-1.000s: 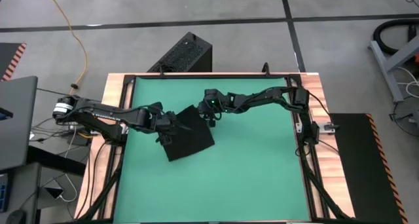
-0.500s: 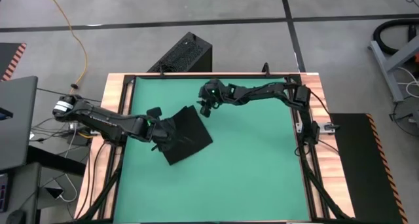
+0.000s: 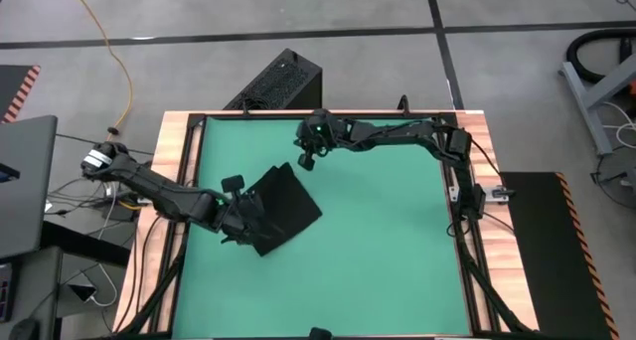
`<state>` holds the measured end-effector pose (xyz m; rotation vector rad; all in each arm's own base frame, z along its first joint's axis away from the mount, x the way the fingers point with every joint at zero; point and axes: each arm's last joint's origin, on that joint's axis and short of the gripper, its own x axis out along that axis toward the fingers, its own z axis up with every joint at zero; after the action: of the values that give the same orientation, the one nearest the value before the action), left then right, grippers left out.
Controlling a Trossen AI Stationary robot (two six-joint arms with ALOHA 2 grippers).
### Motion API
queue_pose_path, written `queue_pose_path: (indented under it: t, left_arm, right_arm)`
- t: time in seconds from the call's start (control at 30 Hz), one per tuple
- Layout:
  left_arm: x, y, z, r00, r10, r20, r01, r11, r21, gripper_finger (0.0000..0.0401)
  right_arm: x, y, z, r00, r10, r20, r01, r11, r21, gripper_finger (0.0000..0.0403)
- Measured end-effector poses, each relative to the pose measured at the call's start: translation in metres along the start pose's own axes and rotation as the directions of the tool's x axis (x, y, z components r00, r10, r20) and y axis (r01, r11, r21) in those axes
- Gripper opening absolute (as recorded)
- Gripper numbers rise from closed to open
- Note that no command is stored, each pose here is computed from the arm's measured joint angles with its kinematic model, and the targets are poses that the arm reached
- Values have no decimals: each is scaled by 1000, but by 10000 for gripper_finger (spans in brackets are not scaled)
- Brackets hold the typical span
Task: Roll towel
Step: Roll the black towel
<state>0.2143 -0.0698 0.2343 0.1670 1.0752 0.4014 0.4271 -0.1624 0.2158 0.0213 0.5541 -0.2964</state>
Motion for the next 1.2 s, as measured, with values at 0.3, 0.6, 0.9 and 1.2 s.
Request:
queue_pose_path:
  t: [0.3, 0.6, 0.9, 1.2]
  left_arm:
    - [-4, -10, -2, 999, 1, 38, -3, 999, 38, 0]
    - [18, -1, -27, 991, 30, -133, -37, 998, -47, 0]
    - [35, -8, -49, 976, -56, -209, 9, 976, -216, 0]
    - [40, -11, -53, 974, -88, -207, 30, 964, -265, 0]
  right_arm:
    - [1, 7, 0, 996, 90, 18, -91, 991, 93, 6]
    - [-11, 10, 1, 993, 111, -49, -108, 992, 60, 6]
    - [4, 19, -5, 979, 203, -4, -202, 977, 74, 6]
    - [6, 70, -16, 923, 368, -112, -373, 927, -29, 6]
